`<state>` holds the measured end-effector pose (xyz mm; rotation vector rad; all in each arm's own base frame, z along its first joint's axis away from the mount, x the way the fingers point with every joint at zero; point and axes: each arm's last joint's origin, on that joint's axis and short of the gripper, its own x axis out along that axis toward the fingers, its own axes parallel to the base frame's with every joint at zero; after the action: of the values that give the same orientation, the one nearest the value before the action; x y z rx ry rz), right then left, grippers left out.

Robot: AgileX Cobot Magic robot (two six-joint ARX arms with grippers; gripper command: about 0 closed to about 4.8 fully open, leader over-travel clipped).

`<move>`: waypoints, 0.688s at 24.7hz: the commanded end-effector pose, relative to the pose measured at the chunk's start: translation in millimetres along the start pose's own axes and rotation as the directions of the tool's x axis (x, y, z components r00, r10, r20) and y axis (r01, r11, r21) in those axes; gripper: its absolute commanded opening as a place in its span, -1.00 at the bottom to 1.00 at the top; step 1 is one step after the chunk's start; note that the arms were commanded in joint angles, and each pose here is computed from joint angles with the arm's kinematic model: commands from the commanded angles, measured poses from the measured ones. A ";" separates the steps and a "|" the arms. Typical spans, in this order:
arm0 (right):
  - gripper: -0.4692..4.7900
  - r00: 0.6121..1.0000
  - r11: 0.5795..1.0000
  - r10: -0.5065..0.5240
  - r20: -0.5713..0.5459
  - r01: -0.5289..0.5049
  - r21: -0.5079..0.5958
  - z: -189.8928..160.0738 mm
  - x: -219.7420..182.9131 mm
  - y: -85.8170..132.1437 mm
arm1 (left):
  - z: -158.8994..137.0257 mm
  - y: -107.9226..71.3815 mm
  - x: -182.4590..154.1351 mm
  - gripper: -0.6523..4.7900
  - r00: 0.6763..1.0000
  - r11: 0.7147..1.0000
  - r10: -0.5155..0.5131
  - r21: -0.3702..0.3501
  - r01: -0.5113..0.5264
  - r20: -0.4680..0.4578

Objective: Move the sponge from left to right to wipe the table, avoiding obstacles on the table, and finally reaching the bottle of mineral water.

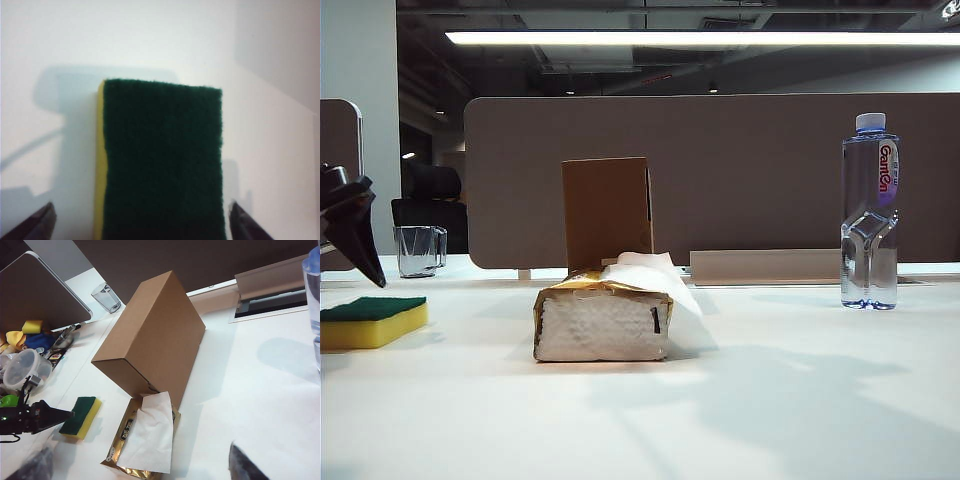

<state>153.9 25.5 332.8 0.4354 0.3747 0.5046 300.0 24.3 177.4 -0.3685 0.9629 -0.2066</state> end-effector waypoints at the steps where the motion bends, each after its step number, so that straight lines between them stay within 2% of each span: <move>1: 0.97 1.000 1.000 0.009 0.014 -0.009 -0.008 3.0 -1.3 2.1 | 3.2 1.6 3.5 1.00 1.000 1.000 0.002 0.010 -0.002 0.015; 9: 0.97 1.000 1.000 0.001 -0.003 -0.001 0.001 1.2 -1.3 1.3 | 5.4 4.7 8.3 1.00 0.998 0.999 0.042 0.026 -0.043 0.037; 17: 0.97 1.000 1.000 0.001 -0.003 -0.001 0.002 1.2 -1.3 1.3 | 7.7 4.1 8.3 1.00 0.998 0.999 0.037 0.036 -0.039 0.058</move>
<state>153.3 25.5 331.2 0.4391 0.3952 0.5005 309.7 26.6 172.0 -0.3303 0.9199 -0.1750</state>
